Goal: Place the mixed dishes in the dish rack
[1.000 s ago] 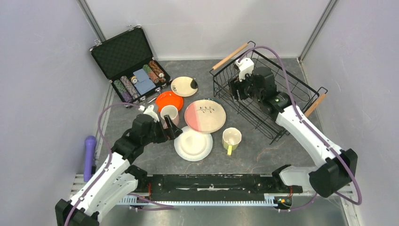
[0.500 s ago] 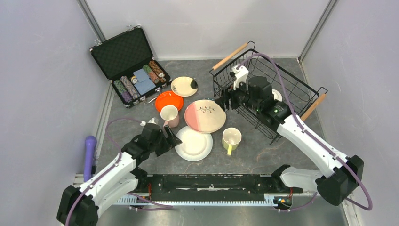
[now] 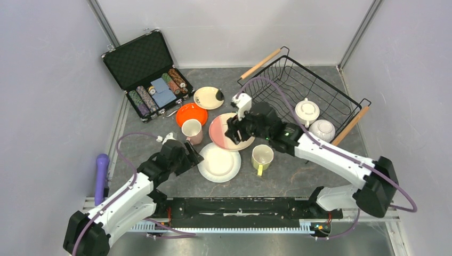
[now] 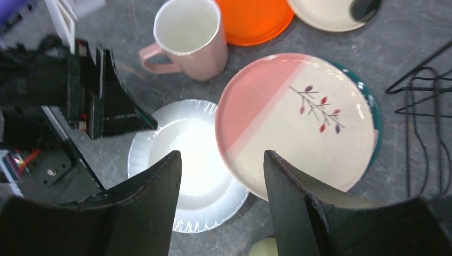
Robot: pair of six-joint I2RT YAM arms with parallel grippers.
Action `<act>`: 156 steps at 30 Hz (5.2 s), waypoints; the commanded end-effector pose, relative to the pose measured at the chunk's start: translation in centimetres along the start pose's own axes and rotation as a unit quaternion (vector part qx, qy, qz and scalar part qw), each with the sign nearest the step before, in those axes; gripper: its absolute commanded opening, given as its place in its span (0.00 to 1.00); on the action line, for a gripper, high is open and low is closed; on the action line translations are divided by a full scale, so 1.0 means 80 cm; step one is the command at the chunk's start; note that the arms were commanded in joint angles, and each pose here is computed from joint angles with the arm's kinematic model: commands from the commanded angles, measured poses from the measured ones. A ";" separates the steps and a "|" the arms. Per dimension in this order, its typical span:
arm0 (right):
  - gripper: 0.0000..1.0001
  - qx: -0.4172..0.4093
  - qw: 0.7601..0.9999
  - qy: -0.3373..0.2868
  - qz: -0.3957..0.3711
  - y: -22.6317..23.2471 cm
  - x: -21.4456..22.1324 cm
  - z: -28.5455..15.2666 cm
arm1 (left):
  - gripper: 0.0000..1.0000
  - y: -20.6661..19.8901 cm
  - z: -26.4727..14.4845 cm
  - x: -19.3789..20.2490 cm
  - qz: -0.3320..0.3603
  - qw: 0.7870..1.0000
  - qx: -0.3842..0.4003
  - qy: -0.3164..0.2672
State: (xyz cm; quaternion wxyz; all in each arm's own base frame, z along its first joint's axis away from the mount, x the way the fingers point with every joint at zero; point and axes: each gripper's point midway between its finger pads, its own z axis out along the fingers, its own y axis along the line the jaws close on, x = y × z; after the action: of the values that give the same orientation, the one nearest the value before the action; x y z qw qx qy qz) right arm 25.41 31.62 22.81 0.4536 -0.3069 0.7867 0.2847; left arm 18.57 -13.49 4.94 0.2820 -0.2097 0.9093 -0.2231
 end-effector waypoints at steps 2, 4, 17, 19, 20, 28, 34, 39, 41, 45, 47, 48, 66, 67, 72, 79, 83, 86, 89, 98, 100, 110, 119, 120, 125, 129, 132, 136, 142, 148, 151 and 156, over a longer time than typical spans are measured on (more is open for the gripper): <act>0.65 0.034 0.994 0.028 -0.103 0.020 0.037 0.037 | 0.88 -0.012 -0.026 -0.049 0.024 0.997 -0.014 -0.075; 0.65 0.028 0.988 0.048 -0.144 0.029 0.063 0.054 | 0.90 -0.004 -0.033 -0.055 0.029 0.996 -0.040 -0.080; 0.58 0.056 0.959 0.150 -0.234 0.005 0.155 0.114 | 0.90 0.009 -0.048 -0.056 -0.019 0.994 -0.052 -0.097; 0.58 0.063 0.957 0.150 -0.239 0.001 0.158 0.118 | 0.91 0.007 -0.049 -0.056 -0.015 0.994 -0.050 -0.095; 0.57 0.067 0.957 0.148 -0.242 0.000 0.158 0.120 | 0.91 0.006 -0.049 -0.056 -0.014 0.994 -0.049 -0.096; 0.51 0.097 0.946 0.157 -0.268 -0.014 0.173 0.130 | 0.92 -0.003 -0.052 -0.060 -0.009 0.995 -0.036 -0.097; 0.14 0.101 0.947 0.139 -0.270 -0.013 0.167 0.128 | 0.92 -0.015 -0.056 -0.064 -0.008 0.995 -0.021 -0.096; 0.00 0.086 0.957 0.099 -0.259 -0.002 0.142 0.118 | 0.92 -0.037 -0.058 -0.064 -0.009 0.996 0.008 -0.083; 0.00 0.081 0.959 0.085 -0.257 0.002 0.132 0.113 | 0.93 -0.048 -0.058 -0.064 -0.021 0.997 0.021 -0.076; 0.00 0.075 0.964 0.054 -0.251 0.007 0.116 0.100 | 0.93 -0.083 -0.063 -0.067 -0.066 0.994 0.063 -0.055; 0.00 0.071 0.966 0.033 -0.246 0.010 0.107 0.094 | 0.94 -0.104 -0.065 -0.069 -0.082 0.992 0.087 -0.044; 0.00 0.067 0.967 0.025 -0.243 0.013 0.104 0.091 | 0.94 -0.110 -0.064 -0.071 -0.095 0.991 0.089 -0.040; 0.00 0.019 0.971 -0.041 -0.234 0.036 0.081 0.075 | 0.93 -0.175 -0.002 -0.059 -0.136 0.988 0.063 0.032; 0.00 0.018 0.971 -0.043 -0.234 0.037 0.080 0.074 | 0.93 -0.175 0.002 -0.057 -0.138 0.988 0.057 0.030; 0.00 0.008 0.971 -0.052 -0.233 0.043 0.071 0.072 | 0.87 -0.175 0.028 -0.050 -0.148 0.987 0.052 0.028; 0.00 -0.011 0.971 -0.059 -0.233 0.054 0.063 0.068 | 0.67 -0.172 0.055 -0.054 -0.154 0.987 0.038 0.007; 0.00 -0.016 0.971 -0.069 -0.230 0.057 0.056 0.062 | 0.33 -0.179 0.065 -0.055 -0.156 0.987 0.047 0.006; 0.00 -0.023 0.970 -0.075 -0.229 0.061 0.050 0.058 | 0.10 -0.184 0.068 -0.060 -0.162 0.985 0.058 -0.011; 0.01 -0.023 0.971 -0.074 -0.228 0.062 0.046 0.056 | 0.02 -0.188 0.063 -0.069 -0.158 0.984 0.071 -0.031; 0.48 -0.026 0.976 -0.113 -0.184 0.064 -0.005 0.021 | 0.02 -0.203 0.018 -0.096 -0.115 0.983 0.122 -0.080; 0.58 -0.028 0.979 -0.123 -0.163 0.060 -0.023 0.011 | 0.02 -0.209 0.002 -0.103 -0.102 0.981 0.140 -0.091; 0.82 -0.004 0.994 -0.101 -0.028 0.009 -0.059 -0.011 | 0.02 -0.232 -0.115 -0.150 0.000 0.952 0.236 -0.195; 0.95 -0.031 0.989 -0.133 0.053 -0.025 -0.077 -0.046 | 0.02 -0.209 -0.232 -0.188 0.166 0.919 0.210 -0.290; 0.95 -0.037 0.989 -0.134 0.057 -0.030 -0.078 -0.050 | 0.02 -0.210 -0.238 -0.186 0.193 0.912 0.215 -0.291; 0.95 -0.097 0.986 -0.126 0.053 -0.030 -0.073 -0.062 | 0.02 -0.237 -0.265 -0.173 0.269 0.884 0.267 -0.274; 0.96 -0.100 0.986 -0.134 0.016 -0.031 -0.077 -0.072 | 0.02 -0.273 -0.274 -0.147 0.306 0.854 0.348 -0.237; 0.96 -0.093 0.987 -0.128 0.020 -0.045 -0.067 -0.078 | 0.02 -0.287 -0.277 -0.136 0.314 0.840 0.385 -0.220; 0.96 -0.130 0.984 -0.121 0.021 -0.043 -0.048 -0.084 | 0.02 -0.293 -0.276 -0.132 0.314 0.835 0.403 -0.205; 0.94 -0.169 0.978 -0.123 0.030 -0.037 -0.037 -0.082 | 0.02 -0.302 -0.278 -0.133 0.303 0.824 0.438 -0.193; 0.86 -0.233 0.962 -0.134 0.035 -0.013 -0.037 -0.087 | 0.02 -0.308 -0.275 -0.134 0.293 0.818 0.462 -0.175; 0.77 -0.271 0.951 -0.143 0.045 0.001 -0.041 -0.094 | 0.02 -0.312 -0.277 -0.129 0.295 0.810 0.481 -0.160; 0.58 -0.316 0.932 -0.171 0.051 0.022 -0.060 -0.115 | 0.02 -0.315 -0.284 -0.120 0.307 0.795 0.503 -0.148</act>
State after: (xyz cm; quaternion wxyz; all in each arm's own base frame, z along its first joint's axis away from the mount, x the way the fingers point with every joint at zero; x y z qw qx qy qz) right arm 22.60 26.95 27.81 0.4344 -0.3202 0.6389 0.5482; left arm 20.44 -21.64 32.61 0.4859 0.1804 0.7259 -0.4521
